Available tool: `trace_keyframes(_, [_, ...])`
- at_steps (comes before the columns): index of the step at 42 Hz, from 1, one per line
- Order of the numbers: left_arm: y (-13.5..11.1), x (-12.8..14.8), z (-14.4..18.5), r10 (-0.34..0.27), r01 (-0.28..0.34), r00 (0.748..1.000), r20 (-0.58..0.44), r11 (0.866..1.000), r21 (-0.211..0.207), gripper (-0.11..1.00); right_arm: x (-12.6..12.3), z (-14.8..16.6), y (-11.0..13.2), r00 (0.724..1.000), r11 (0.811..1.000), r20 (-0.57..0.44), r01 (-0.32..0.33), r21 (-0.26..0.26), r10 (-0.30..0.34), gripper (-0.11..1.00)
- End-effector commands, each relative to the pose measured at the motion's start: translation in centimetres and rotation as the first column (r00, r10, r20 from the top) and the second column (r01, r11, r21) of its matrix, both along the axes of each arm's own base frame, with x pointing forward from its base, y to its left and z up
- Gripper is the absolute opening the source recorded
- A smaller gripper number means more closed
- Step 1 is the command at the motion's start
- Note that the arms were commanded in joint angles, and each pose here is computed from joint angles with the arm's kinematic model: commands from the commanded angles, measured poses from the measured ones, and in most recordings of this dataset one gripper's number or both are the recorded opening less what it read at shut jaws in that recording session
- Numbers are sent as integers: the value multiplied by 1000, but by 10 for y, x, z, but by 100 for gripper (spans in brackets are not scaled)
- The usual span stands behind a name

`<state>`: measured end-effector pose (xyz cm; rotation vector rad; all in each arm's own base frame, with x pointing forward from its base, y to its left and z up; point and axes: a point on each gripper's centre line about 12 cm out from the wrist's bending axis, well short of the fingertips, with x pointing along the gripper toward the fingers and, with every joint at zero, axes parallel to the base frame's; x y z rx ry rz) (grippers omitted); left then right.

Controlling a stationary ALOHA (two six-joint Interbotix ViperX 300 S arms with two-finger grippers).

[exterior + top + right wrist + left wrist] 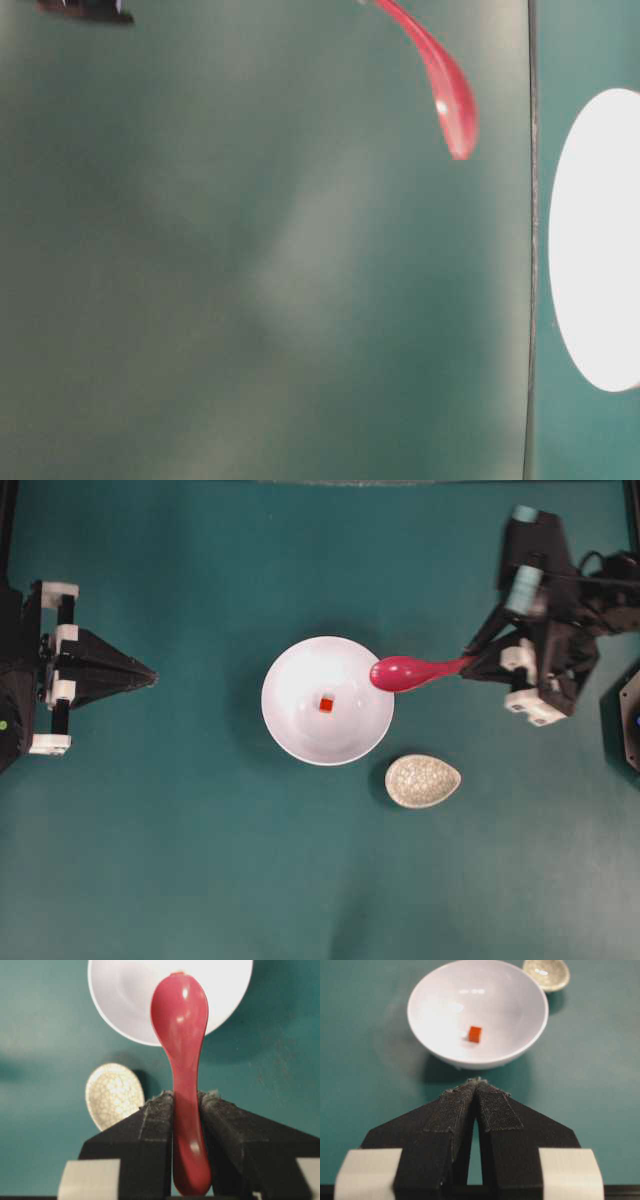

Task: Grip the spoon and scoop the red block from the bowl with right arm.
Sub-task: 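Lower the spoon bowl into the white bowl beside the red cube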

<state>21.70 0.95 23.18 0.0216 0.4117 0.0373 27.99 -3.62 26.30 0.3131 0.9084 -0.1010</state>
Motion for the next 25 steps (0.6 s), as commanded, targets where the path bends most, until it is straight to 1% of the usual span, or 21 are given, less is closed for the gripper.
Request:
trace_keyframes(1, [1, 2, 4, 2, -3, 1000, 17, 1000, 2, 0, 16, 7, -2, 999, 1000, -38, -15, 6, 15, 24])
trace_keyframes(5, [1, 2, 4, 3, -3, 1000, 15, 1000, 2, 0, 28, 2, -4, 996, 1000, -88, -27, 15, 28, 24])
trace_keyframes(13, [1, 1, 3, 7, -7, 1000, 6, 1000, -8, 0, 52, -4, -11, 990, 999, -137, -38, 4, 38, 24])
trace_keyframes(21, [1, 1, 2, 9, -9, 1000, -1, 1000, -13, 0, 63, -20, -13, 981, 999, -188, -41, 11, 43, 24])
trace_keyframes(25, [1, -1, -2, 11, -11, 999, -33, 1000, -16, 0, 66, -27, -14, 977, 999, -207, -40, 17, 42, 24])
